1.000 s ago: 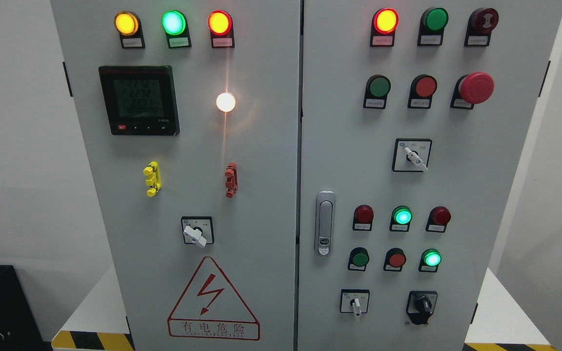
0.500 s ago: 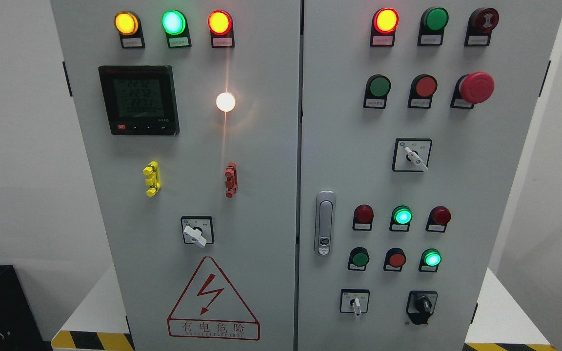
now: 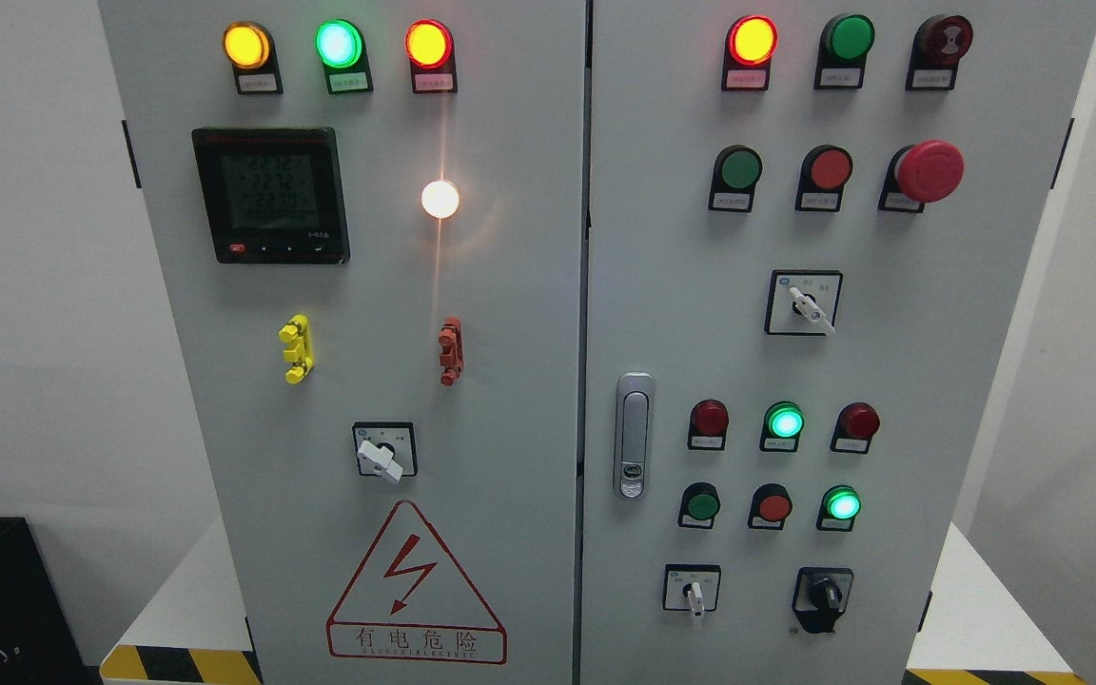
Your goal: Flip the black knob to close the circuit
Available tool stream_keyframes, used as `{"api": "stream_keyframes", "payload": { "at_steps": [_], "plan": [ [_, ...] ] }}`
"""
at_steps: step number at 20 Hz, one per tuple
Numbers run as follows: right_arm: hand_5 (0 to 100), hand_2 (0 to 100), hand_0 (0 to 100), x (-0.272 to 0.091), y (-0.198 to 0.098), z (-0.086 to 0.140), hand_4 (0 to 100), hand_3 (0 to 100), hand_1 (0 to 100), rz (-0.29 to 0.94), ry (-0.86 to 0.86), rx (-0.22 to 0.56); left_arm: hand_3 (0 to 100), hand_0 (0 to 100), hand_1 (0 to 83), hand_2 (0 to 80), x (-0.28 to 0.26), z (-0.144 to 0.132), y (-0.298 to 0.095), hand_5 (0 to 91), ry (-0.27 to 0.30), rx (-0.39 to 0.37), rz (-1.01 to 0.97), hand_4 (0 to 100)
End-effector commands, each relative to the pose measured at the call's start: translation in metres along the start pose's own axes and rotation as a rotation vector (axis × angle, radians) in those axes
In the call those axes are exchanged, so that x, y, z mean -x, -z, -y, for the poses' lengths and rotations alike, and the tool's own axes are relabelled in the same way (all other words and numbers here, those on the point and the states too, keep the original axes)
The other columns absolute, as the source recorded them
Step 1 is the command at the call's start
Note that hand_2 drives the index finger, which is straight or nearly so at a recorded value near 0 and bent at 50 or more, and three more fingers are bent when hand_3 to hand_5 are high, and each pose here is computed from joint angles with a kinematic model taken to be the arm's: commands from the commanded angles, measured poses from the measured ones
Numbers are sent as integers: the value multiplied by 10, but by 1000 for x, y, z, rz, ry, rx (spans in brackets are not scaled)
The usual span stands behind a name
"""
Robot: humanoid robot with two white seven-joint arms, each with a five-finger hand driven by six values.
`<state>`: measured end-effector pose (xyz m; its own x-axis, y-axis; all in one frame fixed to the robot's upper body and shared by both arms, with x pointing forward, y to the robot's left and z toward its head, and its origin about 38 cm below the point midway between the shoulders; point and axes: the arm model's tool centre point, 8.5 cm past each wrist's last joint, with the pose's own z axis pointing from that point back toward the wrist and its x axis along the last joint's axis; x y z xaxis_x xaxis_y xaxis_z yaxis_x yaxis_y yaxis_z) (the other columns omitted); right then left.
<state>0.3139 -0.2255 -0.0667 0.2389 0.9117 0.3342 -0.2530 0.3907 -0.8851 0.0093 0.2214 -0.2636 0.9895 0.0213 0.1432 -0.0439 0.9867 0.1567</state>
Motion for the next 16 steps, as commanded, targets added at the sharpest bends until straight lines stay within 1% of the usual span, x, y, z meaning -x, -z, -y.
{"api": "stream_keyframes", "payload": {
  "at_steps": [1,5,7,12,14,16],
  "plan": [
    [914,915,0,-28,-5,101,930,1000,33,46,-12,291,0,120,556,0,0,0,0,0,-1,1,2,0],
    [929,926,0,-31,-6,115,939,1000,27,19,-13,301,0,120,556,0,0,0,0,0,1,1,2,0],
    [931,927,0,-31,-6,120,941,1000,4,4,-36,301,0,120,556,0,0,0,0,0,-1,1,2,0],
    [932,931,0,-40,-3,143,951,1000,0,25,-36,347,0,120,556,0,0,0,0,0,-1,1,0,0],
    [935,934,0,-44,-3,154,956,1000,0,37,-36,350,0,120,556,0,0,0,0,0,-1,1,2,0],
    [939,938,0,-47,-3,165,958,1000,0,46,-38,375,0,120,556,0,0,0,0,0,-1,1,0,0]
  ]
}}
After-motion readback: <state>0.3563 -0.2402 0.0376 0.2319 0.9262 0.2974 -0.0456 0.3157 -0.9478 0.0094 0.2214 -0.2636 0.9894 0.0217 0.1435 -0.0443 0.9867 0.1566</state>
